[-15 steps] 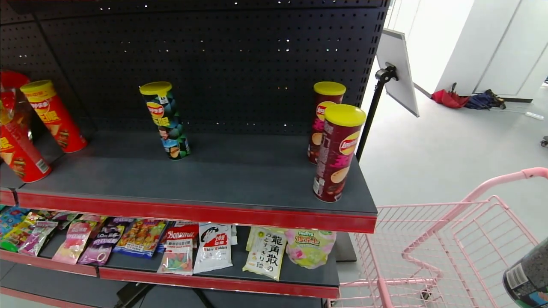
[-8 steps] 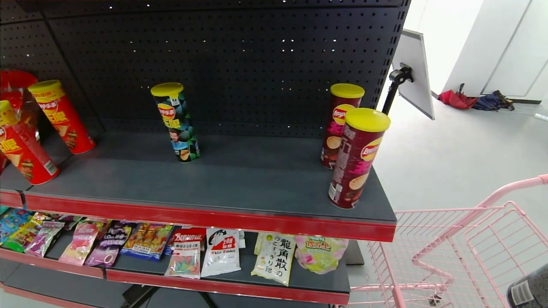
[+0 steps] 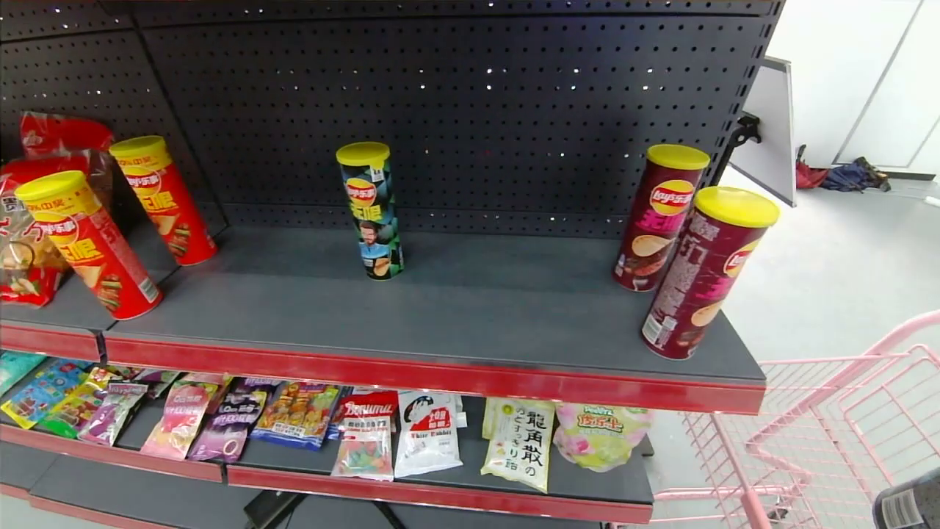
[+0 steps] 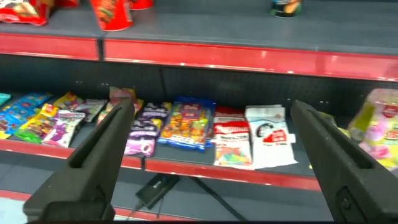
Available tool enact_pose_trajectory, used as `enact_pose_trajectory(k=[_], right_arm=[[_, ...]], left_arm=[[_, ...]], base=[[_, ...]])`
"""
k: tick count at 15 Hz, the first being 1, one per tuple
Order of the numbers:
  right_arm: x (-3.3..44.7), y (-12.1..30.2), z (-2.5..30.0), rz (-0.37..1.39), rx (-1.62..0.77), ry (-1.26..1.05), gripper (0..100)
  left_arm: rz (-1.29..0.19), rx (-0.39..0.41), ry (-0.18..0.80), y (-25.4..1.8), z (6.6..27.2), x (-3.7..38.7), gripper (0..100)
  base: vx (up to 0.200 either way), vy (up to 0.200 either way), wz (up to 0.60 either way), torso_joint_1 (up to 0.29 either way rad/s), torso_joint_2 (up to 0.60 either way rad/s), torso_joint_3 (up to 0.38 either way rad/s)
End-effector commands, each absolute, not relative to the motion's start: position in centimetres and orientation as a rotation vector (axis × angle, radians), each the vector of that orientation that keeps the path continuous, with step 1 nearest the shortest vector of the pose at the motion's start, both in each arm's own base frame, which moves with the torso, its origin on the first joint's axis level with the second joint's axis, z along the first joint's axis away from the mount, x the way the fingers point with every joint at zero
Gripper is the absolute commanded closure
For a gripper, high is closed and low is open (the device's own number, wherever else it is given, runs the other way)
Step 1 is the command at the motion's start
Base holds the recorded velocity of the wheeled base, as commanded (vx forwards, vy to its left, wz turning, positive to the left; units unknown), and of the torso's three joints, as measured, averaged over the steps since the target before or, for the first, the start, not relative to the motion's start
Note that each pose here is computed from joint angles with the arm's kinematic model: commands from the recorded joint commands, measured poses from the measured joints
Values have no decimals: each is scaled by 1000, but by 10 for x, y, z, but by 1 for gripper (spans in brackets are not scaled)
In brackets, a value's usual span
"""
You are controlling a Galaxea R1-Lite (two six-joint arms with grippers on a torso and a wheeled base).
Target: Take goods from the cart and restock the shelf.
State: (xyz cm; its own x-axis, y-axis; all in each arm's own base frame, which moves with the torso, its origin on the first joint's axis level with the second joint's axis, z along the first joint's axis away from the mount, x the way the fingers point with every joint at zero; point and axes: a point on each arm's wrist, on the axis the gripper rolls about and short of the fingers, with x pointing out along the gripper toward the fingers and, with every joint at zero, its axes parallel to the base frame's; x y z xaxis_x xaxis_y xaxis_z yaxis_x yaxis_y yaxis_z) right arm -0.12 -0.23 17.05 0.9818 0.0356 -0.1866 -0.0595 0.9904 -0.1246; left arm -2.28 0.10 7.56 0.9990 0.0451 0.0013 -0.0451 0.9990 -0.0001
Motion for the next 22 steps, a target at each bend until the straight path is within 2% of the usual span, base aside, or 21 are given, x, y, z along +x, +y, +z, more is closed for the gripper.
enact_pose_trajectory(k=[1,8,17,22], right_arm=[[-4,-3,169,48,-128,173,100],[-8,-3,159,49,-128,167,100],[-11,-4,152,57,-134,166,100],[-17,-4,148,60,-131,140,100]], left_arm=[[46,0,-2,1,76,-23,0],[48,0,-2,1,76,-23,0],[48,0,-2,1,76,-23,0],[48,0,-2,1,76,-23,0]], base=[[0,200,0,-2,7,2],[29,200,0,2,3,1],[178,0,0,3,3,2],[0,0,0,0,0,0]])
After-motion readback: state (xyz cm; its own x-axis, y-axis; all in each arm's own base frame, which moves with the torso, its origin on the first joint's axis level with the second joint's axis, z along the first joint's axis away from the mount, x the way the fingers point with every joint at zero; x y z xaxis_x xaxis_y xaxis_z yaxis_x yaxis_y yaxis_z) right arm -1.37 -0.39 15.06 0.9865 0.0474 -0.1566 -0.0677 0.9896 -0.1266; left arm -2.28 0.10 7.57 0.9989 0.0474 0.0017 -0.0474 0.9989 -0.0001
